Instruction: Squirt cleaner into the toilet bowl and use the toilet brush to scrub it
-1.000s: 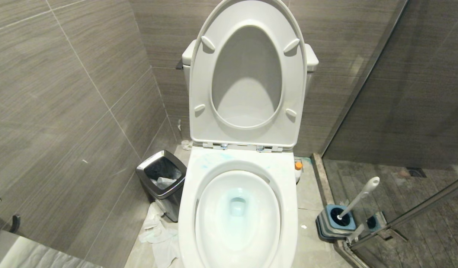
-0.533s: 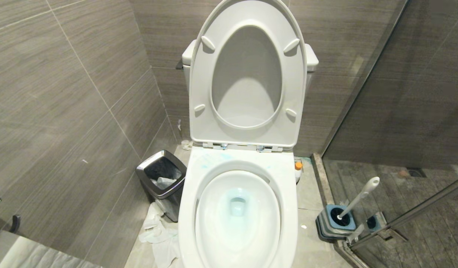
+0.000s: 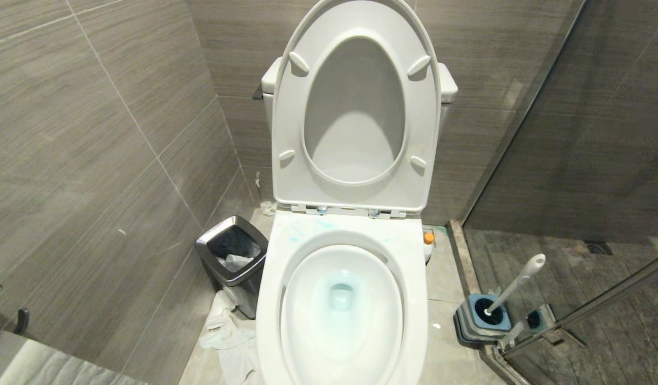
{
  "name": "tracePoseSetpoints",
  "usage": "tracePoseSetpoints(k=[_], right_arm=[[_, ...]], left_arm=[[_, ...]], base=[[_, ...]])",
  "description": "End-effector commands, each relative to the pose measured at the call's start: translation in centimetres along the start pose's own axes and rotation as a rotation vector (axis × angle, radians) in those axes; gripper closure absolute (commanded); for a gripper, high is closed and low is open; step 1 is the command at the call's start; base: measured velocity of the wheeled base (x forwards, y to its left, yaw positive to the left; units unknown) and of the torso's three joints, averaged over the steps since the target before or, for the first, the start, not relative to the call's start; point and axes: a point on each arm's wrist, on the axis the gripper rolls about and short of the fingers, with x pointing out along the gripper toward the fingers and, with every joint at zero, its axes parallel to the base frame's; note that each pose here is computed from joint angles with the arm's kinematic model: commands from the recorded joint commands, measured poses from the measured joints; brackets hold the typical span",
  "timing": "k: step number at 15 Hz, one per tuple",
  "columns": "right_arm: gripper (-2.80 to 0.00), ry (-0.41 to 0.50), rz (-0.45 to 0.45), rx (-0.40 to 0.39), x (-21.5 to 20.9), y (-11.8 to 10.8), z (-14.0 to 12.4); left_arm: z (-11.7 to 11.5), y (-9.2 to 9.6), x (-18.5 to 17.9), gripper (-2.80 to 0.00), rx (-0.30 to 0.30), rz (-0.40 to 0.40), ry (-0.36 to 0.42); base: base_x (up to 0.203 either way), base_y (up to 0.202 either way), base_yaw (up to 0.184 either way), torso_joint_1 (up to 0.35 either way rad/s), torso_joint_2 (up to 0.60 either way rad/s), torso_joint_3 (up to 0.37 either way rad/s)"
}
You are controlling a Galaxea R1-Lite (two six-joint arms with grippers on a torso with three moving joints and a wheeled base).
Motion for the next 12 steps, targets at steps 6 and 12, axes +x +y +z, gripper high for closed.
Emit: tracePoseSetpoints(k=[6, 12], right_arm=[[-2.80, 0.010, 0.000, -0.001, 0.07, 0.00, -0.30], [-2.80, 0.008, 0.000, -0.001, 0.06, 0.00, -0.30]], left_arm=[[-0.16, 0.00, 0.05, 0.00, -0.001, 0.001, 0.007], [-0.16, 0.00, 0.05, 0.00, -0.001, 0.001, 0.007]], base=[[0.000, 0.000, 0.000, 0.000, 0.00, 0.000], [0.000, 0.000, 0.000, 0.000, 0.00, 0.000]])
